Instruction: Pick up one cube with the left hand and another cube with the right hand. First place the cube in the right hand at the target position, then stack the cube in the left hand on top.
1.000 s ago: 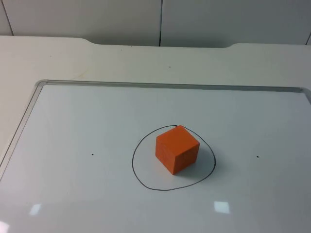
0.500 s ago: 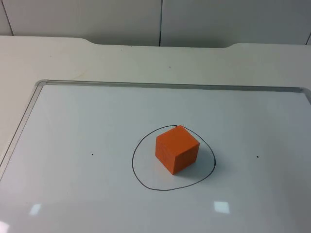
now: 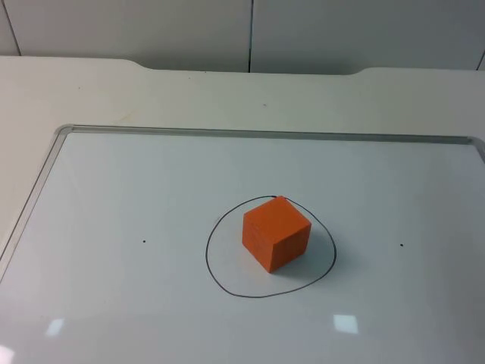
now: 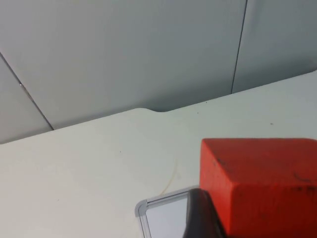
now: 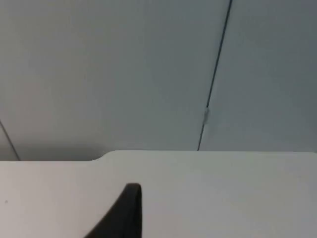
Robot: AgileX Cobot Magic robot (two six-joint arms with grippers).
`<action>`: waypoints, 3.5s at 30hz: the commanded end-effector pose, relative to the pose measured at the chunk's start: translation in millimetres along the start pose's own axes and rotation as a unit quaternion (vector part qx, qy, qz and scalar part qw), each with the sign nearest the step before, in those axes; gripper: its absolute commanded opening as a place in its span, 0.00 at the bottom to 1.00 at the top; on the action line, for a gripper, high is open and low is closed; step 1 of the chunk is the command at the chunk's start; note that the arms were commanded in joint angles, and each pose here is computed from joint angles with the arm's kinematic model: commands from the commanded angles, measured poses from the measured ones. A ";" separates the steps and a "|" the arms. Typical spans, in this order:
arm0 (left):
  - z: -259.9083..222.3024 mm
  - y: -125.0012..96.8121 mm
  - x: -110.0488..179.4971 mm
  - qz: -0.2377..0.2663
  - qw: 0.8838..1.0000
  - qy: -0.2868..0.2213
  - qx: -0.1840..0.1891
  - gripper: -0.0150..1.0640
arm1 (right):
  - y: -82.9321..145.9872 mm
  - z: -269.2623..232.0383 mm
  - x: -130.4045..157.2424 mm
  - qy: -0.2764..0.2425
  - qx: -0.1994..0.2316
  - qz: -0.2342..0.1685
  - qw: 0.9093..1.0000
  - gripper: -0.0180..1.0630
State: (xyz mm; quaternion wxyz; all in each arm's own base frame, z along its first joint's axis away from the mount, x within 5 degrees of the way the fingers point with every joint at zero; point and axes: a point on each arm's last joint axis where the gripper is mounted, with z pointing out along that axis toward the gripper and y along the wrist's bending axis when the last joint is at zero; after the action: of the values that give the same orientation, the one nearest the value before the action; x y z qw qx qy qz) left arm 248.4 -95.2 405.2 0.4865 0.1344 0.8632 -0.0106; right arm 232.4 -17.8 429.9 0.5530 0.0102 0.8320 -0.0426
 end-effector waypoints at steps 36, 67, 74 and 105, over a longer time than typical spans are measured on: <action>102.6 -176.6 43.5 0.230 0.928 0.193 0.222 0.04 | 6.4 14.9 9.2 0.007 -0.035 0.010 0.999 0.99; 197.0 -219.5 111.6 0.264 0.877 0.333 0.223 0.04 | 16.8 14.4 8.9 0.007 -0.051 -0.007 0.999 0.99; 199.0 -219.5 112.5 0.264 0.881 0.326 0.220 0.04 | 16.8 14.4 8.8 0.007 -0.051 -0.007 0.999 0.99; 195.1 -216.6 122.6 0.245 0.883 0.336 0.221 0.04 | 16.4 14.4 8.6 0.005 -0.049 -0.007 0.999 0.99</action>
State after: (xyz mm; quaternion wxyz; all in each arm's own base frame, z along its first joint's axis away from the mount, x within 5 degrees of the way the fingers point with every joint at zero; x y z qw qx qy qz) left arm 302.5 -303.7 171.5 0.1096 0.4435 0.8891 -0.0269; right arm 242.7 -3.7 416.1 0.5443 -0.0211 0.8386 -0.0051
